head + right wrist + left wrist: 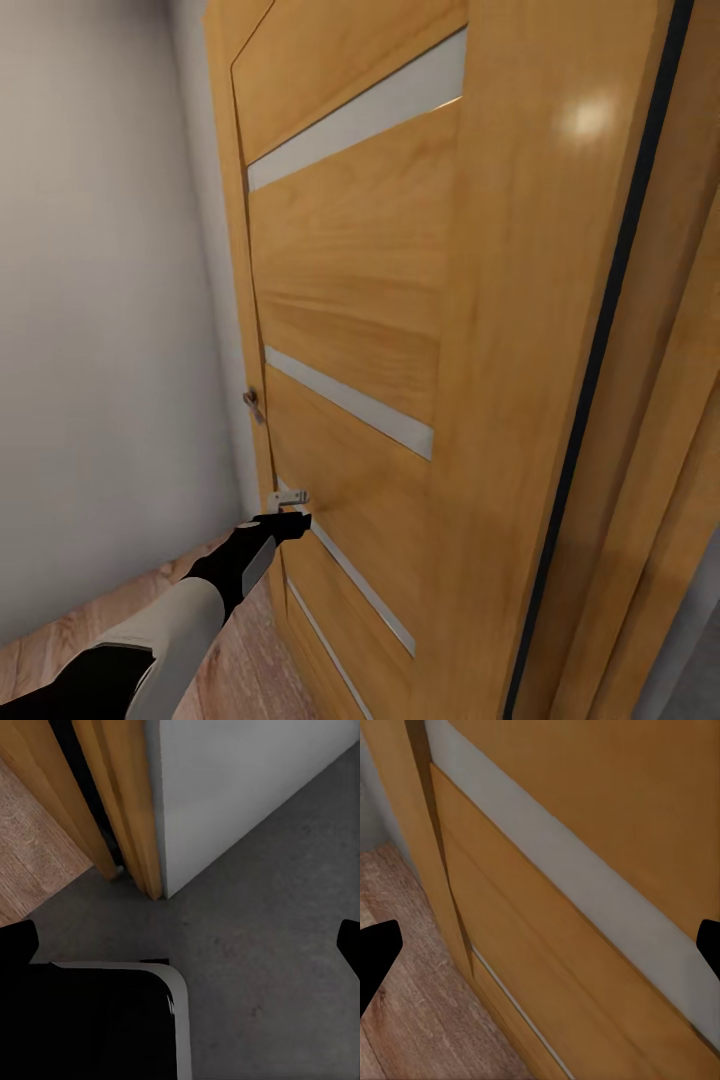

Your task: Move the two storage containers from the living room to the garage. In the garage, place one container on the floor and stack the other container on top of it (either order is fine).

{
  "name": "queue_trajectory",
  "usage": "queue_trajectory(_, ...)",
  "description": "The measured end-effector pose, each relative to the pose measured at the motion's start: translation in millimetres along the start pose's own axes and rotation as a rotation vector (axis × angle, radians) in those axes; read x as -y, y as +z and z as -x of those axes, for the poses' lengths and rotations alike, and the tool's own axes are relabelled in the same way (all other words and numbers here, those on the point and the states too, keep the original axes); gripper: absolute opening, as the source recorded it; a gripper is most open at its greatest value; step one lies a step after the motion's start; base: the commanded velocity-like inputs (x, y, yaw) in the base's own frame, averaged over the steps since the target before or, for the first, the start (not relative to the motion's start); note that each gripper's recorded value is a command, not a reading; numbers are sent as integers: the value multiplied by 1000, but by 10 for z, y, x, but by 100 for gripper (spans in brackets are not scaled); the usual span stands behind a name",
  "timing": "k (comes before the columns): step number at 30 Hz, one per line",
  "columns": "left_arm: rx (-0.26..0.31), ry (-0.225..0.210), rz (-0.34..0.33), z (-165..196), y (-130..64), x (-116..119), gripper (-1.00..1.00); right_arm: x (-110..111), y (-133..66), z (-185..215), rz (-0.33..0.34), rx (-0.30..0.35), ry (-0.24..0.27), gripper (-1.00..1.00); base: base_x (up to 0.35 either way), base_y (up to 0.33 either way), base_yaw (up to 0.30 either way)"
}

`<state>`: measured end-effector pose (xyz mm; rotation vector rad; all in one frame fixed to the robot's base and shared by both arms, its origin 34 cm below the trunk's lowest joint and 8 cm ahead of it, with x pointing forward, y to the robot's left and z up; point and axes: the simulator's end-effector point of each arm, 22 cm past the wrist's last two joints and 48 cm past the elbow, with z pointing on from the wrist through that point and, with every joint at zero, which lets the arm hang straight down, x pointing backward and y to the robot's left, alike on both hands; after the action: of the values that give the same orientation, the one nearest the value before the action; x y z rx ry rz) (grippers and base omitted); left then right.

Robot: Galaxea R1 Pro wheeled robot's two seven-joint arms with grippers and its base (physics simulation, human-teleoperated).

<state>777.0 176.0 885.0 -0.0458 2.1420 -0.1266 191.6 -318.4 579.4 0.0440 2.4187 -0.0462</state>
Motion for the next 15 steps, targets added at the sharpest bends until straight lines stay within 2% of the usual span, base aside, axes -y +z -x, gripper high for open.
queue_trajectory(15, 0, 0, 0, 0, 0, 0, 100, 3, 0, -1, -1, -1, 1, 100, 0, 0, 0)
